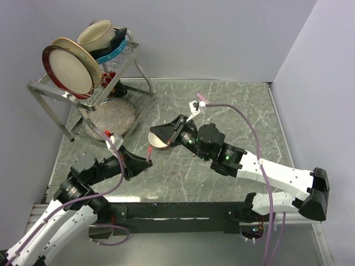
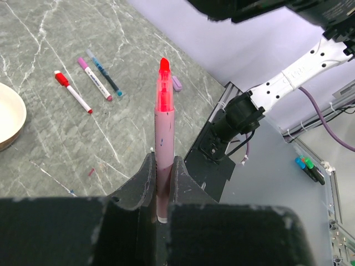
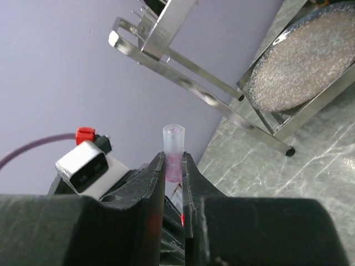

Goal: Insert the pens into the pen caps

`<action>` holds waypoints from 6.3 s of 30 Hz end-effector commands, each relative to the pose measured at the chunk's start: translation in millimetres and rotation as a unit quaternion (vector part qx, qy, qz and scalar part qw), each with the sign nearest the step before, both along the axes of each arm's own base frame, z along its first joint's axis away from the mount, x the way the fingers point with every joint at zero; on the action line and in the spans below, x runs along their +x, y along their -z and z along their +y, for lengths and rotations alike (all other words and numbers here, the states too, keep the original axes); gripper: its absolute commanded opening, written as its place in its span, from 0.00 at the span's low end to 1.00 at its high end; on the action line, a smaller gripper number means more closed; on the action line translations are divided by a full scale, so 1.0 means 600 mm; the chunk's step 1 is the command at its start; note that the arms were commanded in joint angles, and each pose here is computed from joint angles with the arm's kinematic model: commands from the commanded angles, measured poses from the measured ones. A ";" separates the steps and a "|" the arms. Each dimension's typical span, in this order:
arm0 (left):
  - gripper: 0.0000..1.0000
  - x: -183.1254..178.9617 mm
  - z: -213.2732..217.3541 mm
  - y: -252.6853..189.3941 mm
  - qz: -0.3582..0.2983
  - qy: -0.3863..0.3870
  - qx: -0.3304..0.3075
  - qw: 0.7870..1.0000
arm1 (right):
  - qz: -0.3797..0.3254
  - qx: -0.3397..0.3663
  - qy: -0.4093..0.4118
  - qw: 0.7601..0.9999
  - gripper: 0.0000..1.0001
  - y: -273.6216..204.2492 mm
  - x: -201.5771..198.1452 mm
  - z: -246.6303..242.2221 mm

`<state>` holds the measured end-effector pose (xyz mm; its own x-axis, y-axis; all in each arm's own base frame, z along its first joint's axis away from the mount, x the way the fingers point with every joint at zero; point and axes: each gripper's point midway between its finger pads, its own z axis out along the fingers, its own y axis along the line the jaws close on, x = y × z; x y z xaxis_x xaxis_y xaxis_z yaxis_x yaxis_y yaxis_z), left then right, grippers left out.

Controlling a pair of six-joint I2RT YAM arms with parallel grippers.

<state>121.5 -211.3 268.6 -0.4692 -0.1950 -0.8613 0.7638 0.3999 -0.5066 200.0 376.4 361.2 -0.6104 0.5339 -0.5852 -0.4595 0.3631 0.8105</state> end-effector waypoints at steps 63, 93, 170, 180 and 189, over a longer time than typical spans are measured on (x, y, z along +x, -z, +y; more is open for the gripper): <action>0.01 0.018 -0.014 -0.114 0.000 -0.014 -0.093 0.996 | -0.052 -0.178 -0.010 0.983 0.00 0.133 -0.142 0.035; 0.01 -0.023 -0.003 -0.099 -0.046 0.023 -0.093 0.994 | -0.024 -0.073 -0.013 0.997 0.56 0.001 -0.151 -0.007; 0.99 0.050 0.009 -0.004 0.002 -0.064 0.030 0.997 | 0.143 -0.326 0.147 0.923 0.00 0.262 0.171 -0.286; 1.00 0.062 0.040 -0.016 -0.021 -0.121 0.027 0.992 | 0.243 -0.390 0.172 0.871 0.01 0.405 0.281 -0.344; 0.99 0.061 0.052 -0.026 -0.034 -0.137 0.019 0.990 | 0.304 -0.428 0.162 0.836 0.10 0.505 0.302 -0.352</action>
